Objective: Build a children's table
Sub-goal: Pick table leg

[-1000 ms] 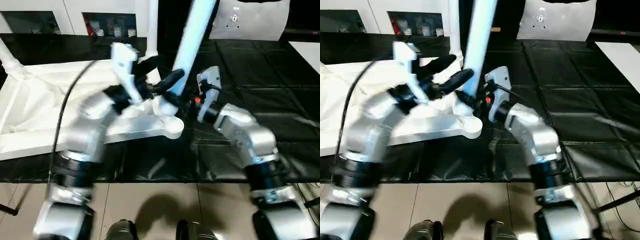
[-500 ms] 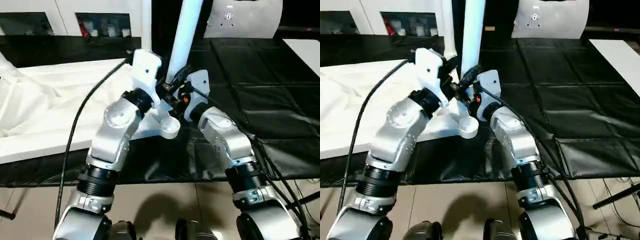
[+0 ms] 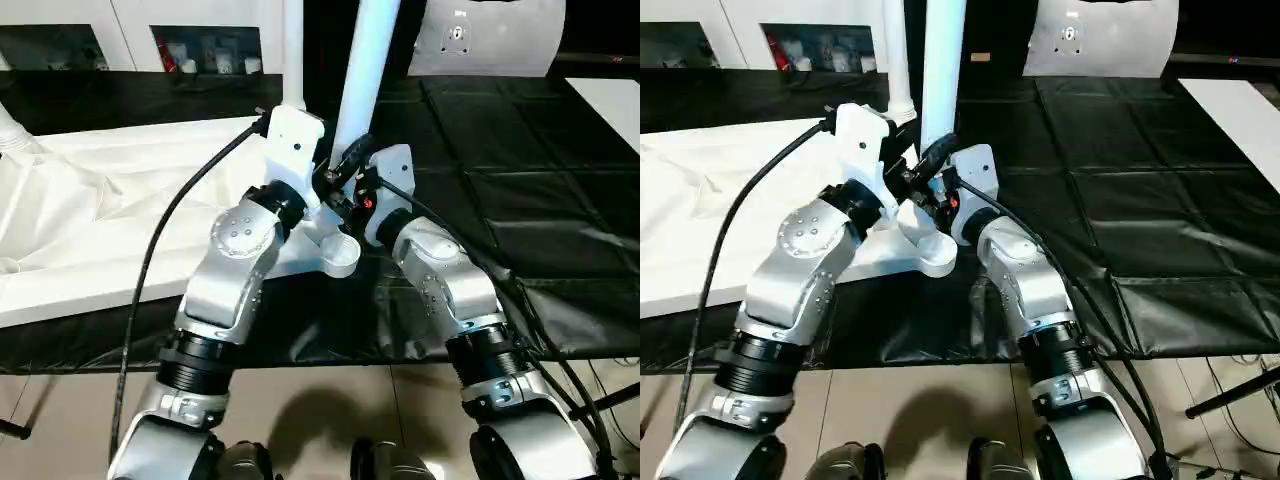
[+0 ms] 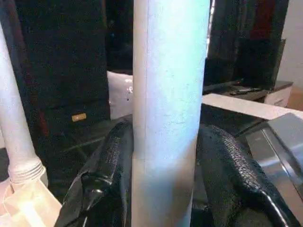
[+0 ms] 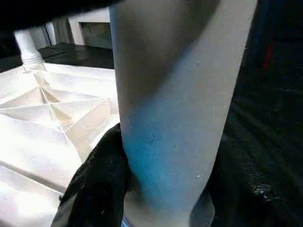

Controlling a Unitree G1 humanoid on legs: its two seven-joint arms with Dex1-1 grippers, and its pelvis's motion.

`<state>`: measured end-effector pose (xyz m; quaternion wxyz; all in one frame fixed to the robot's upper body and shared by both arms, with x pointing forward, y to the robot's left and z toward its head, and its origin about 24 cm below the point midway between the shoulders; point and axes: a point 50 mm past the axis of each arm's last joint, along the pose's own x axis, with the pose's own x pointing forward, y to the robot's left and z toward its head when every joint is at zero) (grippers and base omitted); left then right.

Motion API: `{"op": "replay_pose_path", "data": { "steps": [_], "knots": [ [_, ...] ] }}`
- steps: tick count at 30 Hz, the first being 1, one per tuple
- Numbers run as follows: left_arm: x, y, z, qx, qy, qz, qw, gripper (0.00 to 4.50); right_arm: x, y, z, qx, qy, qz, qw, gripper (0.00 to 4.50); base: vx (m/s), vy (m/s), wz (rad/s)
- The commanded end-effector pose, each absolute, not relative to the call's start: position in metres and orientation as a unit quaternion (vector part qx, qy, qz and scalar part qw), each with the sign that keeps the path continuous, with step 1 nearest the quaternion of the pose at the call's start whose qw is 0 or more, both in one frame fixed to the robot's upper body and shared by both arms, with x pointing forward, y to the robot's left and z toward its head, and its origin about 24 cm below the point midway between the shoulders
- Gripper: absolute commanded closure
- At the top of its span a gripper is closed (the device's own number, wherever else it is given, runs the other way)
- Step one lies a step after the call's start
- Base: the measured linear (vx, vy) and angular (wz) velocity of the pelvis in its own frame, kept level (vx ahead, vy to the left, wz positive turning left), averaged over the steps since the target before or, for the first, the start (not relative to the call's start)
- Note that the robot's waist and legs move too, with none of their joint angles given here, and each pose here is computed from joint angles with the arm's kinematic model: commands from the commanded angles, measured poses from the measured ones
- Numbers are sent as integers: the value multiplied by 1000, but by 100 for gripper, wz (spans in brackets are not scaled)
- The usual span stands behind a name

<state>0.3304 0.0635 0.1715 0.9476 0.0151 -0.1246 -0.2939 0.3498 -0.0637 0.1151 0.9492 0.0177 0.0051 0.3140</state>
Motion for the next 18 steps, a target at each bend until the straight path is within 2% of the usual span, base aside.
{"op": "replay_pose_path", "data": {
  "steps": [1,6,7,8,10,14,18],
  "knots": [
    [335,65,163,11,-96,-284,954,267,349,-56,131,12,-31,335,942,255,0,0,0],
    [336,70,166,8,-102,-279,955,267,349,-56,132,7,-34,341,939,255,0,0,0],
    [337,71,166,6,-102,-278,955,267,348,-56,133,-1,-38,345,938,220,0,0,0],
    [337,71,166,6,-102,-278,955,267,348,-56,133,-1,-38,345,938,220,0,0,0],
    [340,77,170,-7,-102,-269,958,267,345,-54,138,13,-52,378,924,182,0,0,0],
    [344,87,174,-21,-103,-256,961,267,341,-57,145,34,-68,404,911,153,0,0,0],
    [352,107,181,-46,-103,-242,964,267,333,-70,157,89,-77,465,877,122,0,0,0]
  ]
}}
